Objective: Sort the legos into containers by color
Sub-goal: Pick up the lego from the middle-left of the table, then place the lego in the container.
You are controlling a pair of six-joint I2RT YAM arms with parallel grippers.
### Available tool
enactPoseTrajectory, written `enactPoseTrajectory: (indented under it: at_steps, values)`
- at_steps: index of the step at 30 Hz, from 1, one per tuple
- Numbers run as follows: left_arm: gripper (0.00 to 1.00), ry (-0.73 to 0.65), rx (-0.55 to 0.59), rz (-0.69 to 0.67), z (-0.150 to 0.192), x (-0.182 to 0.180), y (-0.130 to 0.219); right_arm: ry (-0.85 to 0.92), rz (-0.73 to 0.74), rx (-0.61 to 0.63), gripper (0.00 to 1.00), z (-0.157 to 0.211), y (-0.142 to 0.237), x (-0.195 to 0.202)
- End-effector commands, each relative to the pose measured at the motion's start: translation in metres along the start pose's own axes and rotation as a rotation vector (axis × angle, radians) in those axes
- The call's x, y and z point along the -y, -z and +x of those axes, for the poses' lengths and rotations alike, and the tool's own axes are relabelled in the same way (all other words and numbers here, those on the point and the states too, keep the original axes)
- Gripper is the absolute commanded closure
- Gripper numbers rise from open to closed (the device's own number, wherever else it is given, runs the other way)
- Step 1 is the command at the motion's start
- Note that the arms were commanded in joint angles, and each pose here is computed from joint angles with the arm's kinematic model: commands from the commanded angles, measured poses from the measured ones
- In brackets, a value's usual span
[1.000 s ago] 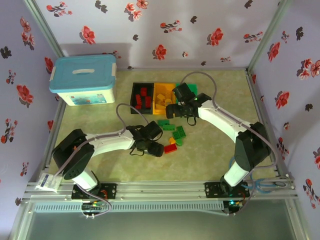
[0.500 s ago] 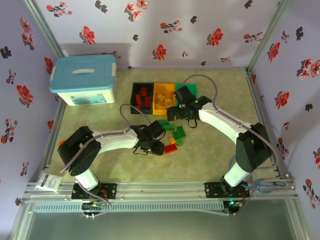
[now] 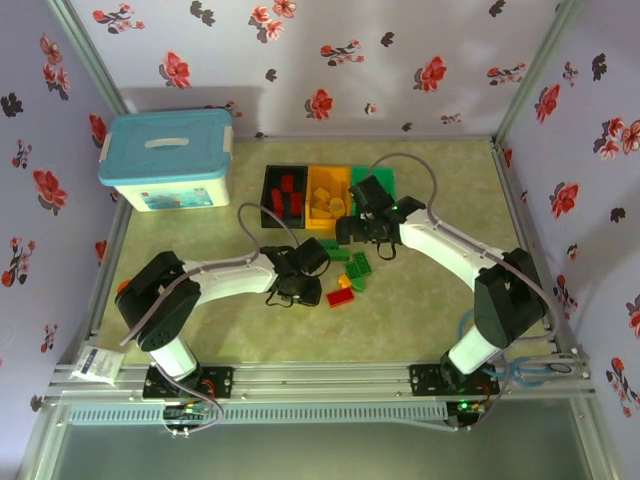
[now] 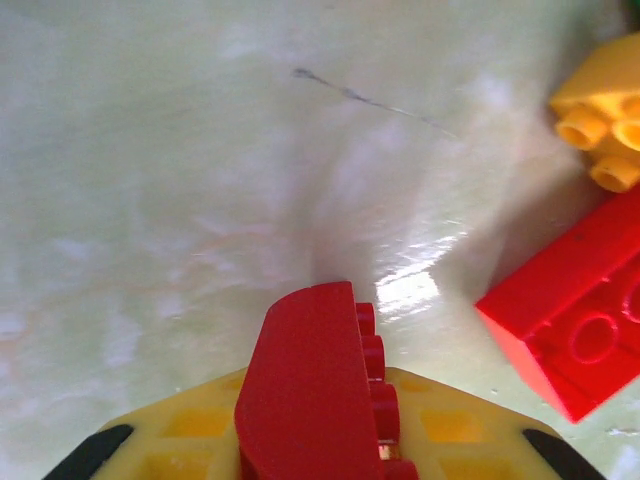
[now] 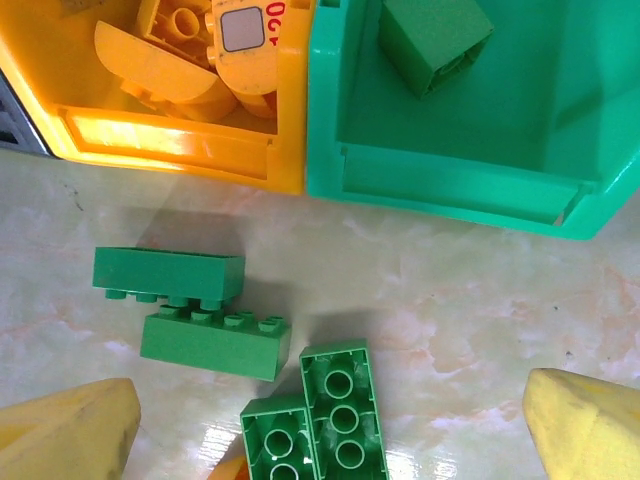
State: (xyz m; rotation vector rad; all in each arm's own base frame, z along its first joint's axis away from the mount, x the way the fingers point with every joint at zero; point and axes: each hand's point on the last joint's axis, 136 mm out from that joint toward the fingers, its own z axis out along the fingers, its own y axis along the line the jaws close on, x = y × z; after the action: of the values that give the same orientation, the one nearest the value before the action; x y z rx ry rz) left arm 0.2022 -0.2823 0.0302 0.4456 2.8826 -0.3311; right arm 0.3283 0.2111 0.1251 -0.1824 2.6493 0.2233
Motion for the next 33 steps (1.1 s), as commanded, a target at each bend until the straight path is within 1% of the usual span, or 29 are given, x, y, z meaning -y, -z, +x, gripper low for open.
enactPoseTrajectory:
  at_steps: [1,7,12,15,19,24,26,27,29,30,32,33]
  values:
    - [0.84,0.020,0.074,-0.014,-0.026,-0.014,0.029,-0.027,-0.009,0.029,0.01,0.000,0.013,0.004]
    - [0.84,0.115,0.193,0.015,-0.080,-0.046,0.072,-0.039,-0.007,0.008,0.01,0.020,0.013,0.012]
    - [0.83,0.170,0.251,-0.014,-0.125,-0.080,0.097,-0.065,-0.009,-0.010,0.01,0.039,0.010,0.019]
    - [0.82,0.194,0.265,-0.032,-0.150,-0.097,0.101,-0.075,-0.013,-0.021,0.02,0.047,0.010,0.021]
    - [0.82,0.209,0.277,-0.031,-0.181,-0.107,0.100,-0.080,-0.019,-0.029,0.02,0.056,0.012,0.023]
    - [0.80,0.223,0.267,-0.029,-0.213,-0.114,0.090,-0.085,-0.034,-0.038,0.02,0.064,0.014,0.024]
    - [0.78,0.219,0.249,-0.038,-0.220,-0.116,0.083,-0.084,-0.029,-0.042,0.02,0.067,0.016,0.025]
    - [0.76,0.214,0.243,-0.042,-0.225,-0.117,0.081,-0.083,-0.026,-0.042,0.02,0.068,0.016,0.027]
    - [0.67,0.216,0.232,-0.060,-0.231,-0.121,0.078,-0.081,-0.023,-0.040,0.02,0.069,0.018,0.028]
    - [0.60,0.221,0.223,-0.074,-0.233,-0.123,0.077,-0.081,-0.025,-0.039,0.02,0.069,0.018,0.028]
    - [0.42,0.227,0.217,-0.100,-0.237,-0.127,0.080,-0.078,-0.026,-0.039,0.02,0.070,0.020,0.028]
    - [0.36,0.227,0.220,-0.102,-0.238,-0.126,0.082,-0.079,-0.029,-0.040,0.02,0.070,0.021,0.028]
